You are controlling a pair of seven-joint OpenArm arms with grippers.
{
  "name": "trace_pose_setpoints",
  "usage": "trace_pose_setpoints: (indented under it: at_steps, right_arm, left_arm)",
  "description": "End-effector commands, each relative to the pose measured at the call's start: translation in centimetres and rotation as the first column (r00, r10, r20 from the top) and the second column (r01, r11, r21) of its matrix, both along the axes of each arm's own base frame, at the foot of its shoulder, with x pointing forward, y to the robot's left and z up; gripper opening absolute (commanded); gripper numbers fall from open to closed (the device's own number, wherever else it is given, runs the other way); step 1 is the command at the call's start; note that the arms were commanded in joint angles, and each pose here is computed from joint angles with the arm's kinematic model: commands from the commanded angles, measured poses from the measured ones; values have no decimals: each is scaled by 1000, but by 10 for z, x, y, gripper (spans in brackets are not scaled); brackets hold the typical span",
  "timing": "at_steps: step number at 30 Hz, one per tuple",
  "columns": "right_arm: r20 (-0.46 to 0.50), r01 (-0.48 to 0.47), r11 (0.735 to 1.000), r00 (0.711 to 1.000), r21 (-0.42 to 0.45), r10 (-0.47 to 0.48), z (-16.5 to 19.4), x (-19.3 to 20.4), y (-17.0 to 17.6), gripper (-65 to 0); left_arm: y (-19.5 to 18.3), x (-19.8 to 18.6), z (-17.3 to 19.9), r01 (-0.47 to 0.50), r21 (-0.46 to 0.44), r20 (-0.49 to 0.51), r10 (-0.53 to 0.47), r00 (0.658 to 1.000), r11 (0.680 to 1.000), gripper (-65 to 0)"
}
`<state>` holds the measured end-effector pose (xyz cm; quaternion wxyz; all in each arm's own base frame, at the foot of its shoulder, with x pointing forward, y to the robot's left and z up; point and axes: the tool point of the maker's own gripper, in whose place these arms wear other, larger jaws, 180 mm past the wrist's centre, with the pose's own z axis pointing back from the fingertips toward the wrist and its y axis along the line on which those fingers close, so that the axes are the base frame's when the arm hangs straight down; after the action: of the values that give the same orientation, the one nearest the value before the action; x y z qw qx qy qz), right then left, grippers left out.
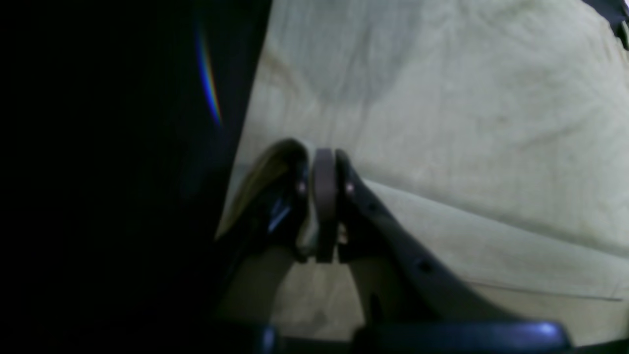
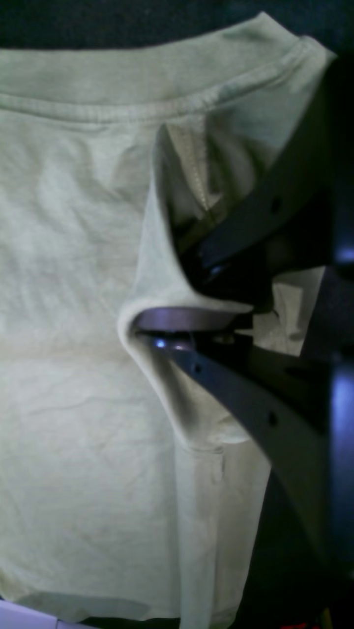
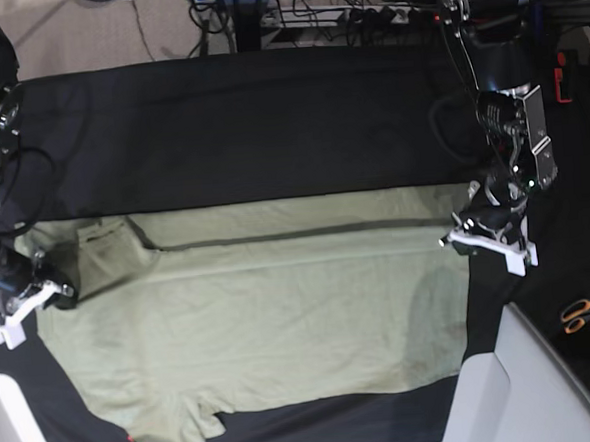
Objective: Fold the T-shirt properly
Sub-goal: 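Lift the grasped edge with both grippers and fold it over onto the shirt, then open both grippers and raise them off the folded edge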
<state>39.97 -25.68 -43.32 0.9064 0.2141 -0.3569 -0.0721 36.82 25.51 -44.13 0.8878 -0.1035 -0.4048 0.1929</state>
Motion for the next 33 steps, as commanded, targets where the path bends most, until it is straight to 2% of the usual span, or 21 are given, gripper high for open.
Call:
trace_pose_setpoints:
  at_steps: [1,2,4,7,9,11,16,20,23,27,29,33]
  right_arm:
    - [85,23,1000,996,0,-23,24,19,-10,-641]
    - [96,28,1000,995,0,-28,26,21,-10,-629]
    - [111,37,999,993,3,-38,28,23,-12,-552]
    - [114,43,999,993,8,-44,28,22,-12,-357]
    - [122,48,999,991,11,-49,29,23,-13,-225]
    - [148,98,995,984,34,-102,32,22,-23,-138]
    - [192,211,976,957,63,-219,41,8,-52,-135]
    - [176,256,966,950,33,-258,41,-25,-63,-137]
    - [141,322,947,937,12,-321,35,-65,-71,-137]
    - [78,398,917,914,30,-399,18,-104,-66,-137]
    - [48,425,904,903,49,-427,9,-113,-64,-135]
    - [-21,425,900,905,99,-425,-15,-121,-50,-135]
  left_arm:
    - [7,17,19,-7,12,65,6,998,1000,-650]
    - [8,18,18,-11,10,61,10,998,1000,-650]
    - [9,17,16,-14,5,55,14,998,1000,-650]
    - [9,23,20,-15,3,64,15,998,1000,-632]
    - [10,25,23,-21,2,75,21,997,1000,-490]
    - [11,29,30,-31,-1,104,31,994,1000,-395]
    - [17,39,67,-33,57,244,18,970,998,-324]
    - [3,26,87,58,102,308,-87,947,993,-321]
    - [0,2,75,74,117,276,-104,955,990,-323]
    - [0,-45,37,90,114,168,-108,980,989,-326]
    - [0,-68,20,96,110,115,-108,987,989,-327]
    - [0,-99,-1,102,98,43,-106,993,990,-327]
